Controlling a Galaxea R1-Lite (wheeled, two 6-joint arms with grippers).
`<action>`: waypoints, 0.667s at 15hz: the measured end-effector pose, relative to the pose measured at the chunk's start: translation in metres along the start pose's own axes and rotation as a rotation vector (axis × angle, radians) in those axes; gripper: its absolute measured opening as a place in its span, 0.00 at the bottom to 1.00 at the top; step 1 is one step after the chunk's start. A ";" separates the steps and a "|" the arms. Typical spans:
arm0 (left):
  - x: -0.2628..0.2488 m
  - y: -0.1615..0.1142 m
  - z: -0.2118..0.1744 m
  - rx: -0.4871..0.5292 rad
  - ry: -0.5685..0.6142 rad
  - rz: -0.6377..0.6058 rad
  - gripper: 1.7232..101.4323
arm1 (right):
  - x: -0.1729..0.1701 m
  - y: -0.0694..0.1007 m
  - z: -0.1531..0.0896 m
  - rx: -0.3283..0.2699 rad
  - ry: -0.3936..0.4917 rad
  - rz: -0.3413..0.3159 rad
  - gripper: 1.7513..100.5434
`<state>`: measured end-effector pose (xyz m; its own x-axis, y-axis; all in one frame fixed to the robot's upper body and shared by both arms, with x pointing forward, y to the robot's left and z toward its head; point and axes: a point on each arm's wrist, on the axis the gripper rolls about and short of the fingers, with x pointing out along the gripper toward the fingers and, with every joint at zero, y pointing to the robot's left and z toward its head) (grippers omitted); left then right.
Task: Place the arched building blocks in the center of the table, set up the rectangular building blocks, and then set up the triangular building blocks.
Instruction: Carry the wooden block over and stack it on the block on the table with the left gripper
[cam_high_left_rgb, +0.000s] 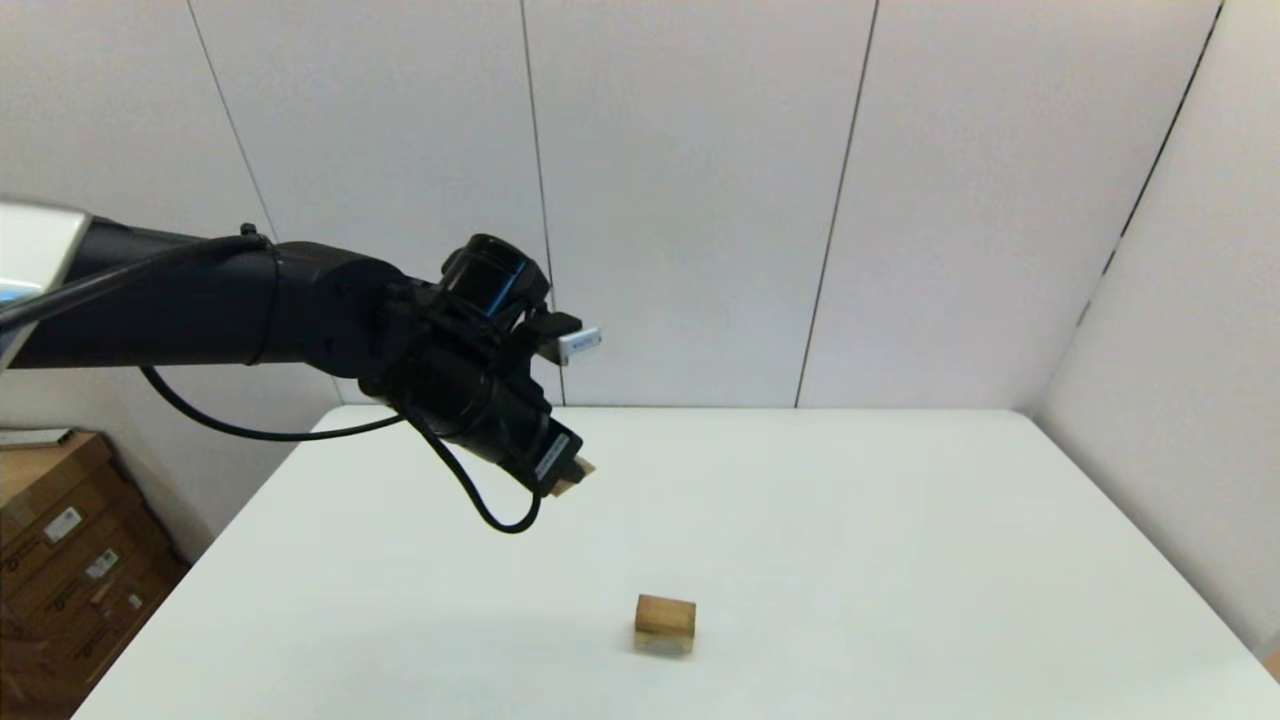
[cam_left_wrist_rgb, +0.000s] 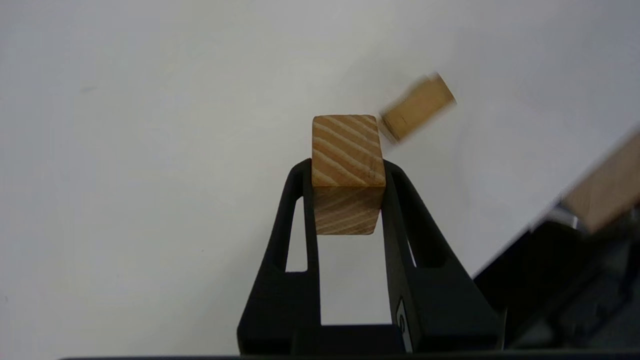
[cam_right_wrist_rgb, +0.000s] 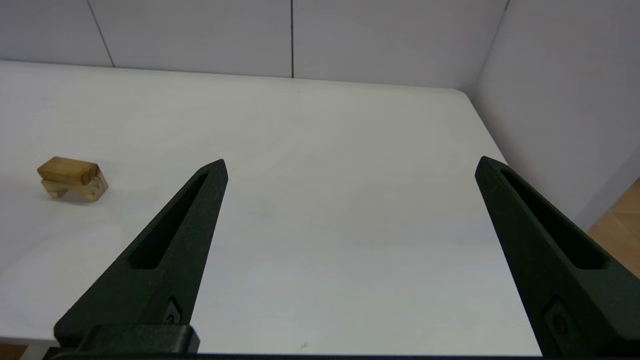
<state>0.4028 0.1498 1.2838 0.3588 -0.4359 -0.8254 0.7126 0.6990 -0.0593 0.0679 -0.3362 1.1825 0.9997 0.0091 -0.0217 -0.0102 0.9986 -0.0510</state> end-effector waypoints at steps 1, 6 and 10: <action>-0.001 -0.004 -0.003 0.081 0.022 -0.052 0.21 | 0.000 0.000 0.000 0.000 0.000 0.000 0.97; 0.010 -0.009 -0.008 0.376 0.029 -0.238 0.21 | 0.000 0.000 0.000 -0.001 0.000 0.000 0.97; 0.032 -0.006 -0.005 0.449 0.046 -0.258 0.21 | 0.000 0.000 0.000 0.000 0.000 0.000 0.97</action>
<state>0.4071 0.1340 1.2548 0.1182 -0.5295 -0.8401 0.9664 0.2559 -0.0254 0.0679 -0.3362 1.1825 0.9997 0.0087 -0.0217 -0.0098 0.9986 -0.0512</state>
